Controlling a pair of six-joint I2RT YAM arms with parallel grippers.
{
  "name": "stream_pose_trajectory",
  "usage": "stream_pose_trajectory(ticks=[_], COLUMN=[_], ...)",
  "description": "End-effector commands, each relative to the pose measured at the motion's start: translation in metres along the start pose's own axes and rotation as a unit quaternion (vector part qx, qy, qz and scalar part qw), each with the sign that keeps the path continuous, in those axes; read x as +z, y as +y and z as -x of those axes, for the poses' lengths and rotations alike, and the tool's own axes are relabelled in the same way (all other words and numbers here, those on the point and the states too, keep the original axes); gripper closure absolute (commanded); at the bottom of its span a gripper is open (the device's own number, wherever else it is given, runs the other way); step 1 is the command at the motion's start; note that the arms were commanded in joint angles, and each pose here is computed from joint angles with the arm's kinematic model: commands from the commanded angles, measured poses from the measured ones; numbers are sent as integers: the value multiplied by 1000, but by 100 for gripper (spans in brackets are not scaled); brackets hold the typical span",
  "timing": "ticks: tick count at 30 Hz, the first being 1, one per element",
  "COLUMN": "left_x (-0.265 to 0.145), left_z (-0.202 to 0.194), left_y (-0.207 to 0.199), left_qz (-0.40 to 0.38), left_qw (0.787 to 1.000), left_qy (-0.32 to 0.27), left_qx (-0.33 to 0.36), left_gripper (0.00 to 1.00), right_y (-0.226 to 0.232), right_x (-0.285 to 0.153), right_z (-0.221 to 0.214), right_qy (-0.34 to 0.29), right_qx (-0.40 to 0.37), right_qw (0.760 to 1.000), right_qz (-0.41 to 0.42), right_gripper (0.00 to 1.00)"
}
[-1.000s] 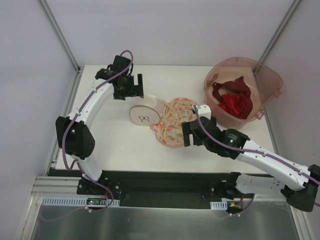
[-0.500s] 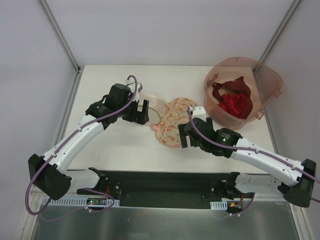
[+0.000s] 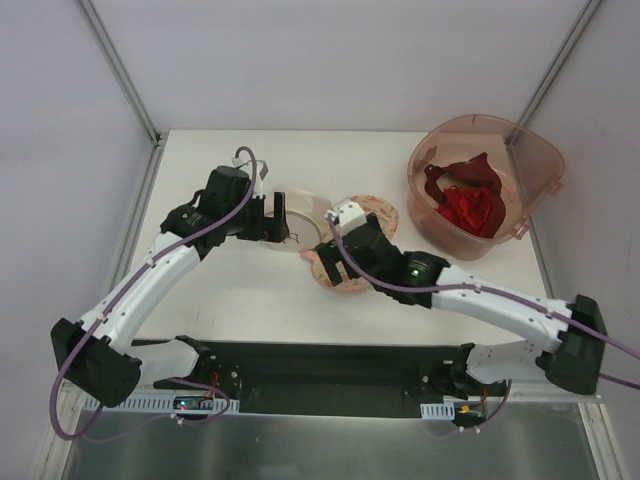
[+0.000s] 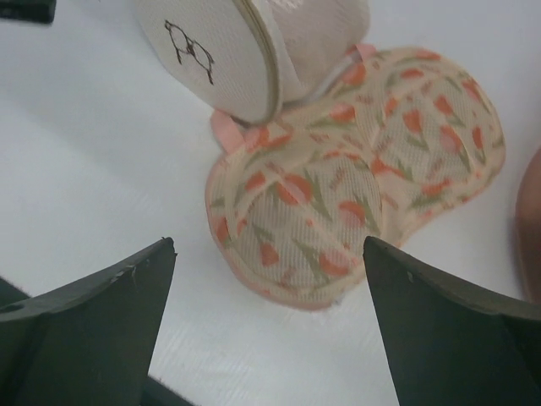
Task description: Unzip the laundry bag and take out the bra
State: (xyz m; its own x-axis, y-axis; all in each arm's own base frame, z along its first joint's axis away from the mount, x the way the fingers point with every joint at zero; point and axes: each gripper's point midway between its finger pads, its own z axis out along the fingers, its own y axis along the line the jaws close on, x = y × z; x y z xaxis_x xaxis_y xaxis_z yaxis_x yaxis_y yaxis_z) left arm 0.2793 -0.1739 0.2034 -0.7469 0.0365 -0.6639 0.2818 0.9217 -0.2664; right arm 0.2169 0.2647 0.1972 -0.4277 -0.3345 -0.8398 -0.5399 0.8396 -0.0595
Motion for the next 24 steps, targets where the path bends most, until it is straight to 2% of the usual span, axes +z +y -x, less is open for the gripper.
stream_pose_trajectory(ticks=[1,3,4,7,9,11,12,14,15,17,18,22,24], left_x=[-32,-37,-33,-34,-39,-40,-42,-43,-44,-44,-45,-48,-50], left_z=[-22,-29,-37,-47,-48,-49,-50,-49,-50,-54,-54,-54,-52], left_y=[8,9,20,29,28,29,29,32,34,39,42,47,49], left_qz=[-12,-33,-18,-3,-5,-3,-3,4,7,22,28,38,44], left_qw=[997,992,990,989,989,989,990,990,990,990,989,989,990], left_qy=[15,21,28,24,18,14,12,7,7,12,13,6,-2], left_qx=[-80,-117,-134,-146,-147,-145,-143,-142,-140,-141,-143,-140,-136], left_gripper=[1,1,1,1,1,1,1,1,1,1,1,1,1], right_y=[27,35,27,23,27,31,33,43,45,54,54,53,61], right_x=[50,67,87,112,134,144,154,158,162,160,159,131,109], right_z=[51,54,54,64,54,64,57,65,63,68,68,86,101], right_qy=[-47,-42,-40,-40,-17,-21,-11,-13,-9,-8,-7,-20,-20], right_qx=[-68,-51,-33,-4,-4,5,5,11,13,22,26,49,71], right_qw=[996,996,997,996,996,995,994,992,991,988,988,985,977], right_qz=[24,60,59,76,85,102,105,124,130,149,150,164,199], right_gripper=[3,3,3,3,1,6,17,32,50,73,98,99,99])
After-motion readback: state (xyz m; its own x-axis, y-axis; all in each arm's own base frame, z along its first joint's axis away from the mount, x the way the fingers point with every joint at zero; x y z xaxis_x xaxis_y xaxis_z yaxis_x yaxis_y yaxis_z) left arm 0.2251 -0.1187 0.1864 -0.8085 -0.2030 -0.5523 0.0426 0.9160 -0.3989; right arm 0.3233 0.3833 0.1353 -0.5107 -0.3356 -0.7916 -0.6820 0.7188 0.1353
